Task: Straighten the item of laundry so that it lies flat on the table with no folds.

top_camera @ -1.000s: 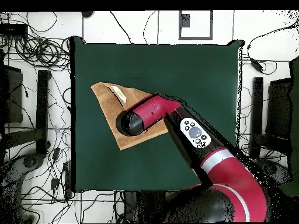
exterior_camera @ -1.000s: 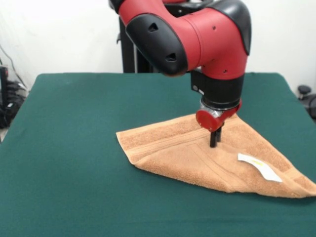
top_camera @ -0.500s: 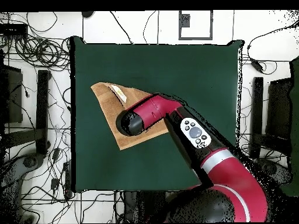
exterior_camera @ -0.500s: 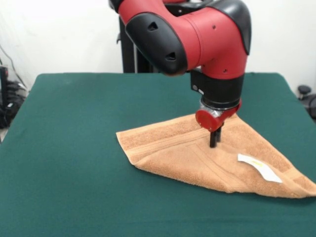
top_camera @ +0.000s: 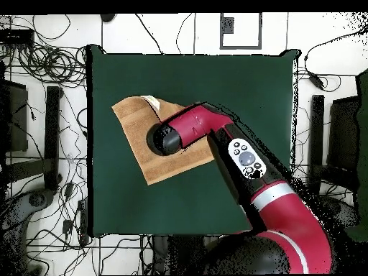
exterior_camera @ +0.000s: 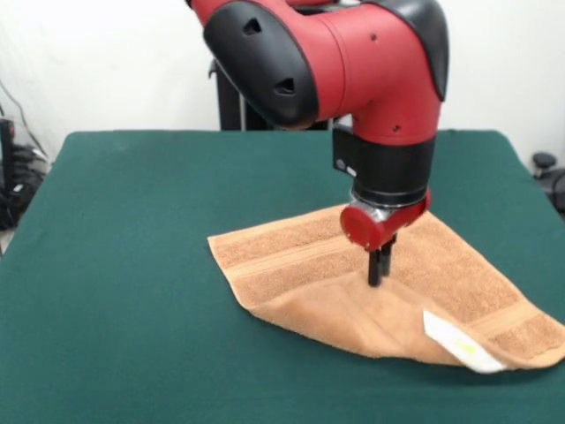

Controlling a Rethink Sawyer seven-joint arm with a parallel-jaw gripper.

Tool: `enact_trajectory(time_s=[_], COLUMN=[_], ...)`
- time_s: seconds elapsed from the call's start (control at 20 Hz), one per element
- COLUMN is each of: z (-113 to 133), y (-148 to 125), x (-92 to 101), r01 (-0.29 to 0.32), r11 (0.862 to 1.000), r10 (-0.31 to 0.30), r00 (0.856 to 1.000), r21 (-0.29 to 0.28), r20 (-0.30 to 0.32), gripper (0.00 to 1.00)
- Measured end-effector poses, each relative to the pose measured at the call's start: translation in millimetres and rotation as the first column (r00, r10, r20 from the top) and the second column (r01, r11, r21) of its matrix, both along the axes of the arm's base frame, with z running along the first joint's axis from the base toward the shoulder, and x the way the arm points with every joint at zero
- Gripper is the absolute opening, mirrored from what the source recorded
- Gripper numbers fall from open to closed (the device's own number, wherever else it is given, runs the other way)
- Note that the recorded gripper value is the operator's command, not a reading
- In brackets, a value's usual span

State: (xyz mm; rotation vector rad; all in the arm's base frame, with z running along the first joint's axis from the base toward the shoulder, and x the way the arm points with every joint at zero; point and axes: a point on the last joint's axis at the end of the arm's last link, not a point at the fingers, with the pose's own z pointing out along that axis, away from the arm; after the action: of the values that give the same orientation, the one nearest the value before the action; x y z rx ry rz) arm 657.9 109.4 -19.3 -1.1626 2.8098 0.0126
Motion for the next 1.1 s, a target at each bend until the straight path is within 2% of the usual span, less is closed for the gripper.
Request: enact_trajectory(time_s=[0.05, 0.2, 0.25, 0.5, 0.7, 0.75, 1.1], z=[4.8, 9.2, 13.8, 22.5, 25.4, 27.0, 27.8], y=[-4.7, -9.1, -13.8, -22.5, -24.4, -24.7, -23.9], x=[15.8, 30.6, 45.1, 69.3, 76.7, 81.7, 84.8], r01=[0.017, 0.033, 0.05, 0.078, 0.085, 0.088, 0.089], r11=[1.0, 0.999, 0.999, 0.997, 0.996, 0.996, 0.996], r10=[-0.017, -0.033, -0.049, -0.075, -0.082, -0.085, -0.086], r00=[0.999, 0.998, 0.996, 0.99, 0.987, 0.986, 0.984], r21=[-0.005, -0.008, -0.012, -0.017, -0.019, -0.02, -0.013], r20=[0.027, 0.053, 0.079, 0.122, 0.136, 0.146, 0.158], gripper=[0.0, 0.0, 0.0, 0.0, 0.0, 1.0, 1.0])
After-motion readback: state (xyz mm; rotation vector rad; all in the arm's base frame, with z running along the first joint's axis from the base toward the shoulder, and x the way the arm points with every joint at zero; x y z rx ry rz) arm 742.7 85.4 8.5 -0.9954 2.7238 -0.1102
